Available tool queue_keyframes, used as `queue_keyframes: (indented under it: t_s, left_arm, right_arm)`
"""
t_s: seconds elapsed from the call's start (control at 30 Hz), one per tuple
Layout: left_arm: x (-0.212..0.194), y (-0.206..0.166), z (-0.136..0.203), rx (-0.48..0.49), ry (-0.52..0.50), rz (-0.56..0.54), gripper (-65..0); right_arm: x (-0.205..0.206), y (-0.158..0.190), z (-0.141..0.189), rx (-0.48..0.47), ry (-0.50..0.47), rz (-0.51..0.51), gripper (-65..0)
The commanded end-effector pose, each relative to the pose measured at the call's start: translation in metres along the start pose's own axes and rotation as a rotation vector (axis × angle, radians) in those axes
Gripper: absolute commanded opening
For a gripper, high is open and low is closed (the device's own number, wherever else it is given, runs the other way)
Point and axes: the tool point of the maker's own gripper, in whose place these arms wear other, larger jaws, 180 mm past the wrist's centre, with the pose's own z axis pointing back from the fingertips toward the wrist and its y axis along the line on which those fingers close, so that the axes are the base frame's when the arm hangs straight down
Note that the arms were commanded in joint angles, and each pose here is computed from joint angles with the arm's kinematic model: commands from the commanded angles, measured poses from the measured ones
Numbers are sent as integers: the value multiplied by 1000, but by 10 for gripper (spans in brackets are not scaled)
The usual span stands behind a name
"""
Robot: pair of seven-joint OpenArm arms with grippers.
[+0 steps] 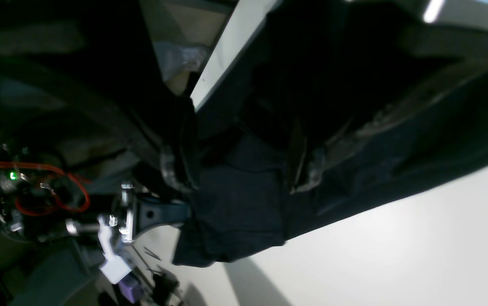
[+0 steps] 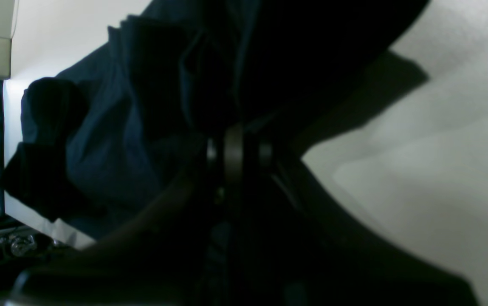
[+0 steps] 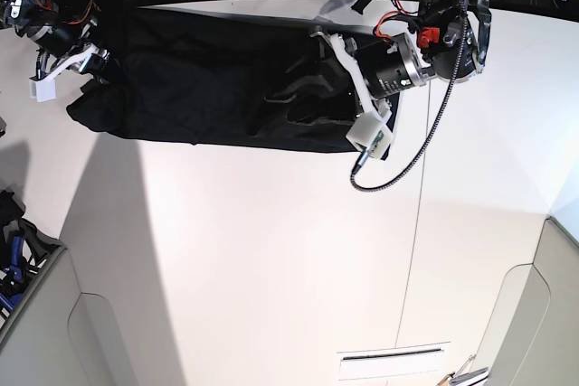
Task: Fold the T-shirt properly
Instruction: 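Grasp the strip end with the left gripper and fold it toward the right gripper, then lift the folded bundle with both grippers and fold it in half again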
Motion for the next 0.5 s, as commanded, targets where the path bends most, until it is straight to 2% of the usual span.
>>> queue_keyframes:
  t_s: [0.0, 0.23, 0.47]
  left_arm:
    - [12, -9, 1, -31, -36, -21, -302]
    - [1, -3, 10, 2, -15, 4, -302]
    - [1, 33, 41, 147, -39, 36, -302]
  right_arm:
    - [11, -5, 7, -20, -17, 20, -650]
    - [72, -33, 42, -107, -167, 49, -650]
    - [129, -41, 84, -139, -261, 133, -650]
